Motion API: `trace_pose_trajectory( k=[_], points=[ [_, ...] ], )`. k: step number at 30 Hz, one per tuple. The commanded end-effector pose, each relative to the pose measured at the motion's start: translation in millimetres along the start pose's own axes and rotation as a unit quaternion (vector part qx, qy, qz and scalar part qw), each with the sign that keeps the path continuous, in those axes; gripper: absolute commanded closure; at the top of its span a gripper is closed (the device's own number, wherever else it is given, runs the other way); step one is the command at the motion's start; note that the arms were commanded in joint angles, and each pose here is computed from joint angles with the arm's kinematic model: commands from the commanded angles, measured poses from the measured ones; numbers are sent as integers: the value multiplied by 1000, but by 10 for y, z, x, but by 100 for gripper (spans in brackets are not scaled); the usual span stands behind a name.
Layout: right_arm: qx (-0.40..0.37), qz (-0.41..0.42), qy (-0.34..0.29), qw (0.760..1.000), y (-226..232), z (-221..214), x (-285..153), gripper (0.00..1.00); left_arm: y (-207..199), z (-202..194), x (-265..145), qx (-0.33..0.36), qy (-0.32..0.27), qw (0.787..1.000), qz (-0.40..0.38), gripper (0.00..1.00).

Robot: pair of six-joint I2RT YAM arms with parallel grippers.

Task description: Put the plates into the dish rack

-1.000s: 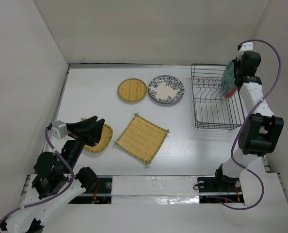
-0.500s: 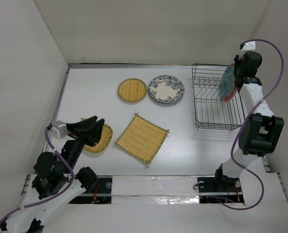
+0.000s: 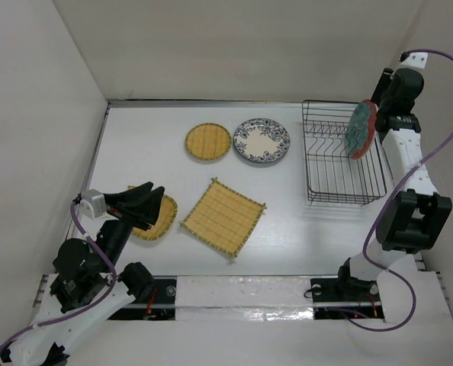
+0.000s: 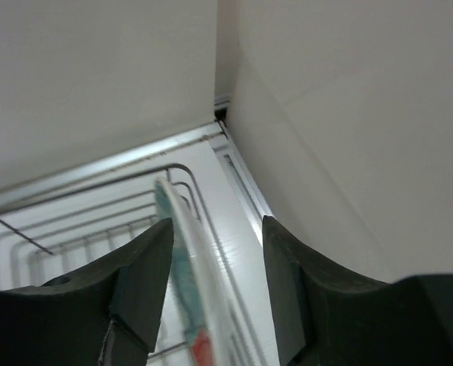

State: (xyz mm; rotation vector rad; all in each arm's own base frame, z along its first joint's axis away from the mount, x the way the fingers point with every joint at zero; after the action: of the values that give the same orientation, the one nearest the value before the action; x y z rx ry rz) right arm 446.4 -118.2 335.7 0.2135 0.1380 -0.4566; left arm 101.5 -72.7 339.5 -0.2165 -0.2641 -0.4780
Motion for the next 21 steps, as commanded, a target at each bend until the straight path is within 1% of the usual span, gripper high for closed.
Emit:
trace_pose_trajectory(
  k=[1, 2, 3, 4, 5, 6, 7, 8, 9, 10, 11, 12, 13, 14, 15, 17, 18, 19, 20, 21],
  points=[
    [106, 70, -75, 989, 543, 655, -631, 52, 7, 61, 22, -7, -17, 1000, 7, 62],
    [134, 107, -63, 983, 832, 586, -787, 70, 12, 62, 22, -8, -17, 1000, 10, 63],
    [148, 130, -53, 979, 980, 517, -894, 82, 18, 62, 23, -10, -18, 1000, 13, 67],
    [158, 143, -36, 976, 1089, 340, -1024, 97, 31, 64, 22, -11, -17, 1000, 20, 69],
    [178, 164, -10, 970, 1374, 26, -1185, 100, 34, 70, 17, -14, -19, 1000, 21, 76],
    [198, 186, -17, 962, 1541, 68, -1341, 100, 33, 65, 22, -14, -17, 1000, 22, 81],
    [202, 191, 4, 961, 1658, -210, -1417, 100, 35, 70, 24, -15, -19, 999, 23, 87],
    [240, 199, 9, 950, 1808, -315, -1528, 100, 39, 69, 25, -16, -17, 999, 26, 93],
    [230, 178, 18, 957, 1850, -516, -1575, 100, 38, 67, 31, -18, -17, 999, 27, 100],
    [280, 203, 37, 937, 2102, -663, -1770, 100, 37, 67, 33, -20, -15, 999, 28, 100],
    [316, 194, 60, 927, 2216, -952, -1775, 100, 36, 64, 36, -20, -14, 999, 28, 100],
    [331, 170, 64, 926, 2269, -1100, -1774, 100, 33, 63, 36, -21, -13, 999, 27, 100],
    [341, 169, 88, 921, 2394, -1265, -1838, 100, 32, 61, 37, -22, -11, 999, 27, 100],
    [360, 158, 111, 913, 2493, -1341, -1847, 100, 37, 60, 38, -23, -10, 999, 31, 100],
    [346, 142, 135, 918, 2582, -1595, -1792, 100, 41, 59, 39, -24, -9, 999, 33, 100],
    [340, 123, 162, 918, 2756, -1812, -1812, 100, 50, 62, 37, -24, -4, 999, 38, 100],
    [344, 119, 158, 918, 2788, -1774, -1853, 100, 48, 54, 45, -24, -2, 999, 39, 100],
    [329, 100, 163, 925, 2819, -1927, -1850, 100, 52, 63, 38, -25, -1, 999, 40, 100],
    [334, 79, 174, 923, 2847, -2042, -1935, 100, 57, 61, 43, -26, 2, 999, 44, 100],
    [334, 67, 166, 925, 2847, -2055, -1904, 100, 59, 60, 44, -27, 3, 999, 46, 99]
  ],
)
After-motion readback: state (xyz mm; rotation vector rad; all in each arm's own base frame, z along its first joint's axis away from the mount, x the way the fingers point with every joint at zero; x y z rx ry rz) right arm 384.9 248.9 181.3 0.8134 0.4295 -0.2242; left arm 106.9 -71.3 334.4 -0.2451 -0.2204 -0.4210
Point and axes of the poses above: each gripper's point midway between its finger pads, its own x axis out along the fingers, its own y axis along the line the jaws close on, z = x × y, the point moved 7 cm from there along -x, back along the fingers, and after that the axes turned 14 degrees about x, right-handed, at the moved point
